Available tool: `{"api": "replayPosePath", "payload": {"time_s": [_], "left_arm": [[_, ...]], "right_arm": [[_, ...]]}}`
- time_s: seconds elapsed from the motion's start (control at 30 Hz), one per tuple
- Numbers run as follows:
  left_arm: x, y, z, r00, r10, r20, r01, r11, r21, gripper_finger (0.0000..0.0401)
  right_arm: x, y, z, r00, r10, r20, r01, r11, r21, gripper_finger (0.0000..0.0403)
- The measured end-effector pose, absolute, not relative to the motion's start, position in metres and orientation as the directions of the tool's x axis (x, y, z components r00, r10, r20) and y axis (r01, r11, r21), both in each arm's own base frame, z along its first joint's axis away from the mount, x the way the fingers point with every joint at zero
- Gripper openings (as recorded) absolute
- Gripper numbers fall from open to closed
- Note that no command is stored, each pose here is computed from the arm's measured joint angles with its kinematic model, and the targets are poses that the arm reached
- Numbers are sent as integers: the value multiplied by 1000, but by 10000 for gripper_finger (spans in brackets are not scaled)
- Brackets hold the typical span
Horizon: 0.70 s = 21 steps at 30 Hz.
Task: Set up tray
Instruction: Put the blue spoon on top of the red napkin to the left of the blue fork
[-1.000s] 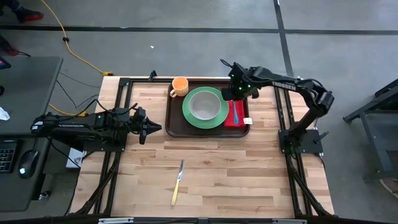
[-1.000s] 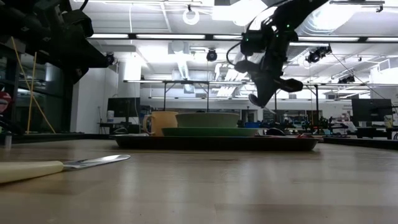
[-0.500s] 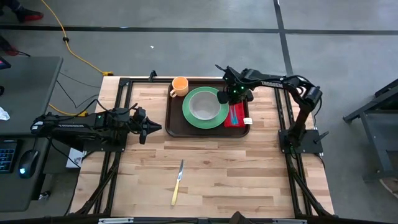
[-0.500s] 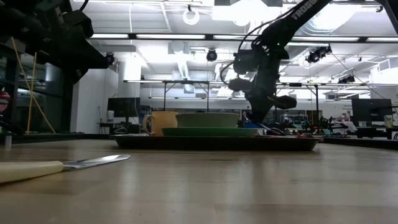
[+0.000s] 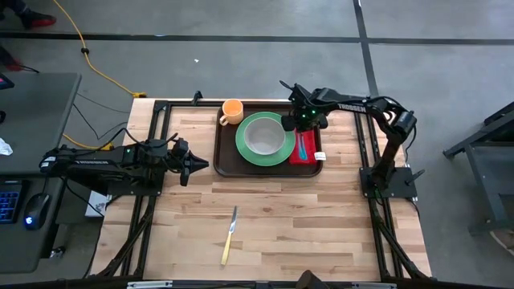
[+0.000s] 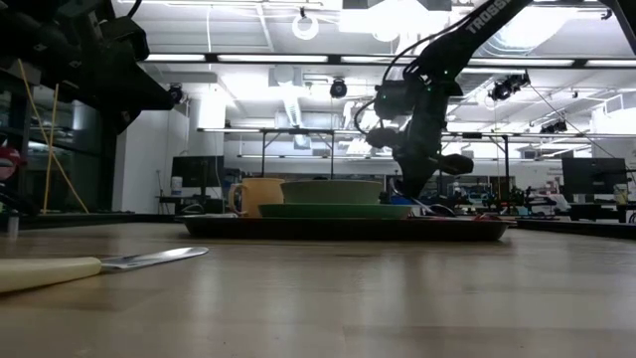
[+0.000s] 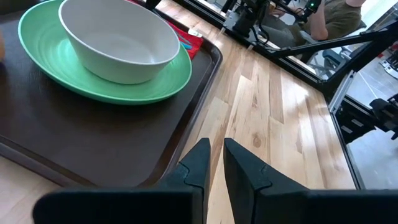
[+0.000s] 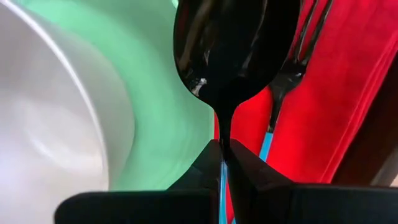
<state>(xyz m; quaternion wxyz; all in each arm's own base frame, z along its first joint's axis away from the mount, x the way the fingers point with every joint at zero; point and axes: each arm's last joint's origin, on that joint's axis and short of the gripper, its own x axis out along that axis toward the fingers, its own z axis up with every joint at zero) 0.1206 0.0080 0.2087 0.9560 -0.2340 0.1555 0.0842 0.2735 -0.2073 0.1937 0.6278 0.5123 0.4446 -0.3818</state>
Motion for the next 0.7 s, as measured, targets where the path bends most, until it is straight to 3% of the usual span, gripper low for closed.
{"api": "replayPosePath", "payload": {"time_s": [0.7], "left_arm": [[121,8,209,937,89,-337,-235,876,-422,76]], "right_arm": [[280,-212,173,269,-34,-963,948,188,258,0]]}}
